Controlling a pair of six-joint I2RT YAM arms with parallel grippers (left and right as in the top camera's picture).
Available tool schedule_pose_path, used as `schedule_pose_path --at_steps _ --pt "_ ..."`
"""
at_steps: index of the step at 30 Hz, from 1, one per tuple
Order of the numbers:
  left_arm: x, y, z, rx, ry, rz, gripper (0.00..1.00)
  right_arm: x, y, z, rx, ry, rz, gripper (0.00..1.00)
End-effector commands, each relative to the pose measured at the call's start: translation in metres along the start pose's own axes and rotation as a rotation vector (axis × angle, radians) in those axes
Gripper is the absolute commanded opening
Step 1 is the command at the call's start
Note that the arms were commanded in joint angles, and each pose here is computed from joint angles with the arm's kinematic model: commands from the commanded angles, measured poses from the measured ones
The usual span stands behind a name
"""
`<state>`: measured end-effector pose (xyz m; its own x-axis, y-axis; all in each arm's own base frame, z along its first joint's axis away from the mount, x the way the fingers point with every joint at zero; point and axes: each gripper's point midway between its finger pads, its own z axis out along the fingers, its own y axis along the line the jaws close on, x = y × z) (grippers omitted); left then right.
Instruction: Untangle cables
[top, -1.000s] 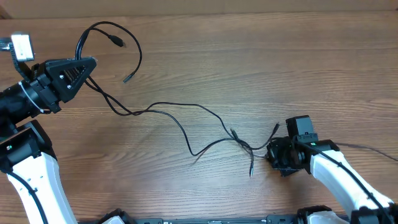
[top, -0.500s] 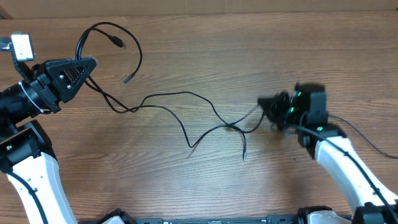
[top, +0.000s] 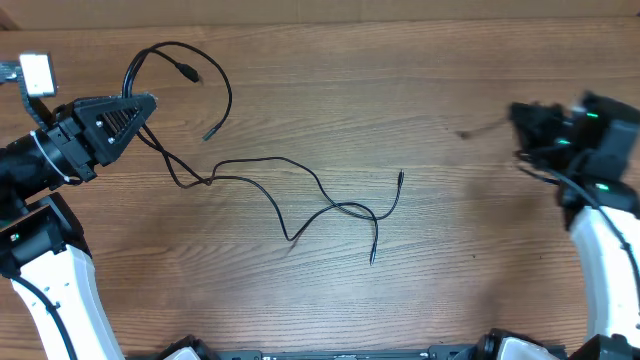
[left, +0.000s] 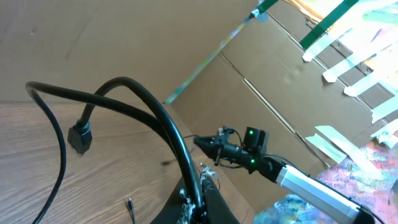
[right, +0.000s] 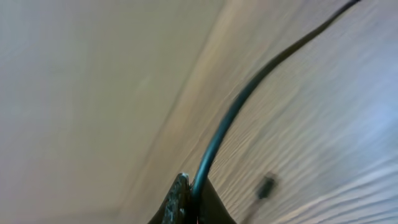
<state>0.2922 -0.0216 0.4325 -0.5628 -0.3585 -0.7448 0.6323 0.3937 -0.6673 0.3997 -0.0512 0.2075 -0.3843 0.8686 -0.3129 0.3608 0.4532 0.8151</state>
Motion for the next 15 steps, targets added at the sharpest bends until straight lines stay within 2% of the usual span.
schedule_pose_path --at_steps 1,4,6,10,15 --pt "-0.002 -0.009 0.000 0.002 0.009 -0.009 0.04 -0.068 -0.039 -0.036 0.095 -0.191 -0.074 0.04" --pt "0.000 -0.014 0.003 0.013 0.017 -0.018 0.04 -0.112 -0.079 -0.071 0.181 -0.321 -0.077 0.04" --pt "0.003 -0.024 0.013 0.042 0.031 -0.013 0.04 -0.155 -0.134 -0.115 0.331 -0.457 -0.104 0.04" --pt "0.009 -0.047 0.029 0.102 0.059 0.015 0.04 -0.183 -0.186 -0.152 0.465 -0.544 -0.112 0.04" --pt "0.013 -0.062 0.041 0.151 0.078 -0.020 0.04 -0.208 -0.246 -0.193 0.548 -0.652 -0.025 0.04"
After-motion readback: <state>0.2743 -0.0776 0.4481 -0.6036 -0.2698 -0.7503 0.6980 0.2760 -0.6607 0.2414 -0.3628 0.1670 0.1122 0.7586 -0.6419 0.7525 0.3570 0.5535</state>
